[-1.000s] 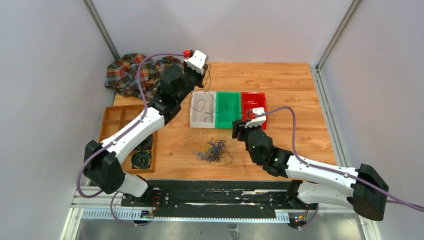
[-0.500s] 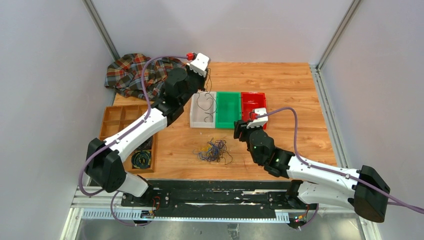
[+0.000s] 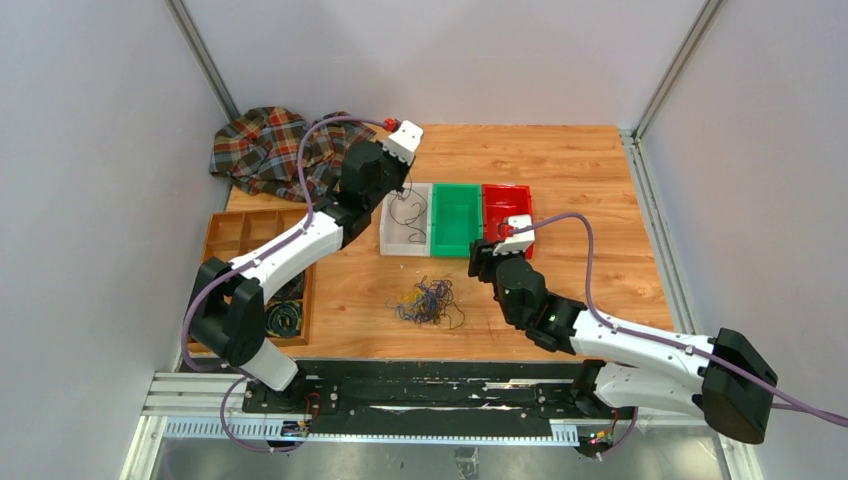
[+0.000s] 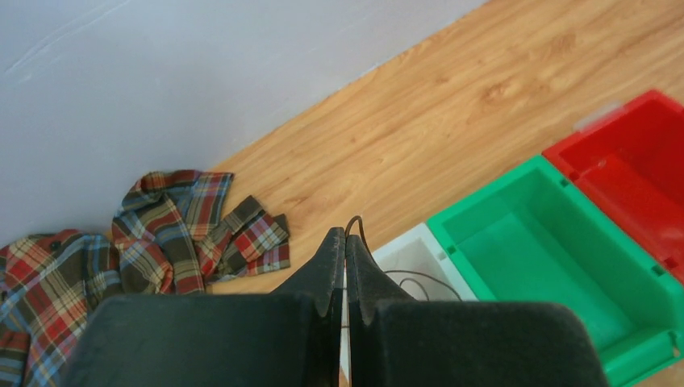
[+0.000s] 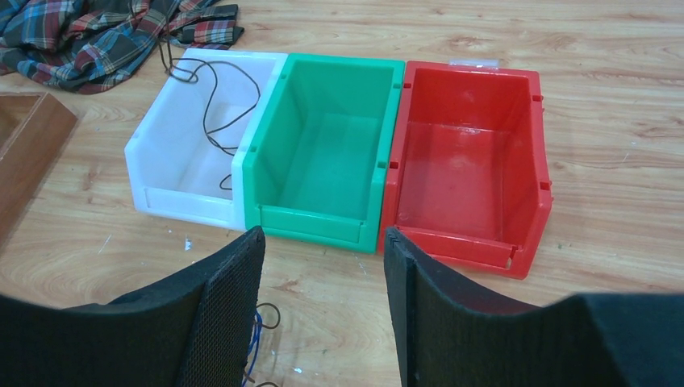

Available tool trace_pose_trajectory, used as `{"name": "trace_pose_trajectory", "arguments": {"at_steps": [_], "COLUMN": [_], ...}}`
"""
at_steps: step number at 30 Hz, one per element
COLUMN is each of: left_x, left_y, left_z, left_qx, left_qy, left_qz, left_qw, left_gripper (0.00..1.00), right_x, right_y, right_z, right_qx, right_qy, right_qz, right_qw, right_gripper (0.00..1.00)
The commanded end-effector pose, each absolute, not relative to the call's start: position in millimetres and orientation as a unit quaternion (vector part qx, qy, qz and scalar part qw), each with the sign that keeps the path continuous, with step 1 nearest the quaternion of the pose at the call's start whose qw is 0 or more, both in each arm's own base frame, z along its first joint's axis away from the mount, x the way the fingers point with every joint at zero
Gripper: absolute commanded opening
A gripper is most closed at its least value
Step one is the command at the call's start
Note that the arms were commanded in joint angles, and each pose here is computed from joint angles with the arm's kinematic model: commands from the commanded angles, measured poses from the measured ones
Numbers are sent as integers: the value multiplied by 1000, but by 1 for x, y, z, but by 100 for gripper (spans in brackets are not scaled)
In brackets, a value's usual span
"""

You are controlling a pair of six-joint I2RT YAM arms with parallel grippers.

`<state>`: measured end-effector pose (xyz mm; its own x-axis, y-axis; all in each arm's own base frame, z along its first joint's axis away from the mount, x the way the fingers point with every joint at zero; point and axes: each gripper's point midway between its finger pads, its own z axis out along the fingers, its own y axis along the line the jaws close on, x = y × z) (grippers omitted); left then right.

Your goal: Untangle the cables

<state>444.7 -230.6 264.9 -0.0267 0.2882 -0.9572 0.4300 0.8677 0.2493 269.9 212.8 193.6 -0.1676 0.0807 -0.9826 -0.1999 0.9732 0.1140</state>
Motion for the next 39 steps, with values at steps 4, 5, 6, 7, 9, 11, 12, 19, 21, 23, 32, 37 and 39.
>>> {"name": "trace_pose_trajectory", "arguments": {"at_steps": [4, 5, 6, 7, 9, 11, 12, 19, 21, 23, 32, 37, 39], "left_x": [444, 444, 443, 441, 439, 439, 441, 449, 452, 454, 458, 459, 458], "left_y": [-232, -232, -233, -236, -240, -242, -242, -241, -239, -235, -243, -254, -258], "left_z": [222, 216, 212, 207, 200, 191, 185, 134, 121, 110, 90, 91, 95], "left_qx": [343, 346, 351, 363, 388, 413, 420, 439, 436, 436, 438, 459, 468], "left_qy": [710, 713, 716, 715, 711, 712, 719, 761, 768, 771, 773, 774, 771], "left_qz": [-11, -11, -13, -17, -3, 17, 23, 37, 43, 54, 31, 8, -6], "left_qw": [615, 609, 604, 598, 587, 568, 554, 476, 467, 461, 457, 436, 433], "left_gripper": [1, 0, 0, 0, 0, 0, 0, 0, 0, 0, 1, 7, 12], "right_x": [277, 277, 278, 278, 279, 281, 281, 285, 286, 286, 287, 285, 284], "right_y": [205, 204, 204, 204, 205, 206, 206, 211, 210, 210, 213, 212, 210], "right_z": [190, 190, 188, 188, 186, 185, 184, 178, 176, 173, 171, 175, 177], "right_qx": [-27, -26, -26, -26, -25, -26, -26, -31, -29, -27, -25, -23, -21], "right_qy": [759, 760, 761, 762, 764, 765, 766, 772, 774, 777, 779, 776, 775], "right_qz": [99, 100, 99, 99, 99, 99, 98, 94, 93, 94, 101, 109, 113], "right_qw": [642, 642, 640, 640, 637, 636, 635, 627, 626, 622, 619, 620, 622], "right_gripper": [56, 56, 56, 56, 56, 56, 56, 56, 56, 56, 55, 54, 54]}}
